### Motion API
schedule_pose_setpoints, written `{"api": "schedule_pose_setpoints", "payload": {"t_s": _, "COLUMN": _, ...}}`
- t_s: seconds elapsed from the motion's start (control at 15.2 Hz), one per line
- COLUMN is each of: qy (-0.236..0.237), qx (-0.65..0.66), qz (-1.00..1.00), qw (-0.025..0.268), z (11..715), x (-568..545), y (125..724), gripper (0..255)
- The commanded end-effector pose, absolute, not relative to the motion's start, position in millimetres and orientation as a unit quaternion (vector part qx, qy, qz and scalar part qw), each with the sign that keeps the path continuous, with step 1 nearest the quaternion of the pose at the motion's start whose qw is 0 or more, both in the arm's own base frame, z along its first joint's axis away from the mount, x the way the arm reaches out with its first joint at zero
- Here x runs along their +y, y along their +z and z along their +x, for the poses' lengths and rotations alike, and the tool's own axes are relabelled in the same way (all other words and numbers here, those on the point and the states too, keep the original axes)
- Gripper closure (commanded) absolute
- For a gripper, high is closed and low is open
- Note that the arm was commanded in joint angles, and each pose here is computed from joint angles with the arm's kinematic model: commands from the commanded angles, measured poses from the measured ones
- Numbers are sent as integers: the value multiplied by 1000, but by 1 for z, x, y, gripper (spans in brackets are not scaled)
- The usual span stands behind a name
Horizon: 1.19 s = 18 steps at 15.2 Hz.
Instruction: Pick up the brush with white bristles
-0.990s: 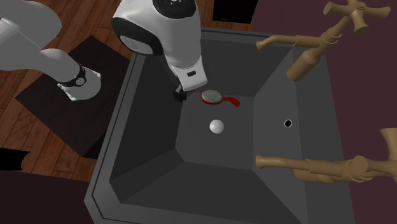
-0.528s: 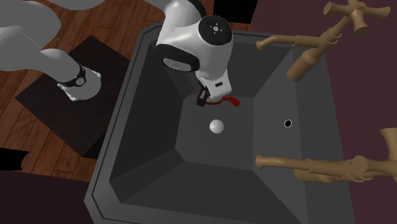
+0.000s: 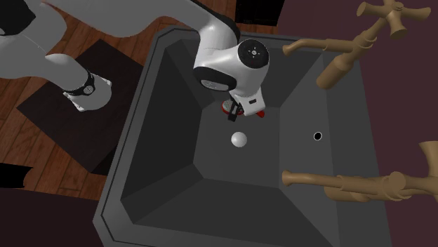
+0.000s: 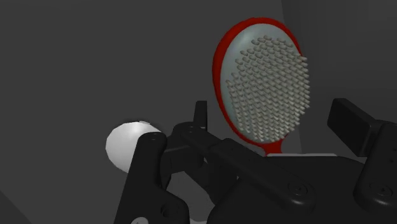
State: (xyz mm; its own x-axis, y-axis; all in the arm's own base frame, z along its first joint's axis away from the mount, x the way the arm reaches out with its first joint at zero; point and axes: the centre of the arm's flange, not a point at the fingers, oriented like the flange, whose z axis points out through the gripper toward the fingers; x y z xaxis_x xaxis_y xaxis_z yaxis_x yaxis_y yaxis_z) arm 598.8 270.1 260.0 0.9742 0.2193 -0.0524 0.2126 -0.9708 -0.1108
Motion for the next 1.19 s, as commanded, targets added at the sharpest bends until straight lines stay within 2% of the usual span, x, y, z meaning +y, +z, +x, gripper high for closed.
{"api": "schedule_pose_setpoints", "payload": {"t_s": 0.0, "qy": 32, "qx": -109, "qz": -992, "qw": 52, "z": 599, "x": 270, "y": 249, "gripper": 0}}
{"api": "schedule_pose_setpoints", "payload": {"t_s": 0.2, "qy": 32, "qx": -109, "qz": -992, "qw": 52, "z": 599, "x": 270, "y": 241, "gripper": 0}}
{"api": "schedule_pose_setpoints", "payload": {"t_s": 0.26, "qy": 32, "qx": -109, "qz": -992, "qw": 52, "z": 600, "x": 269, "y": 241, "gripper": 255}}
{"api": "schedule_pose_setpoints", "payload": {"t_s": 0.86, "qy": 32, "qx": -109, "qz": -992, "qw": 52, "z": 599, "x": 270, "y": 241, "gripper": 255}}
{"api": "schedule_pose_setpoints", "payload": {"t_s": 1.12, "qy": 32, "qx": -109, "qz": -992, "qw": 52, "z": 599, "x": 270, "y": 262, "gripper": 255}}
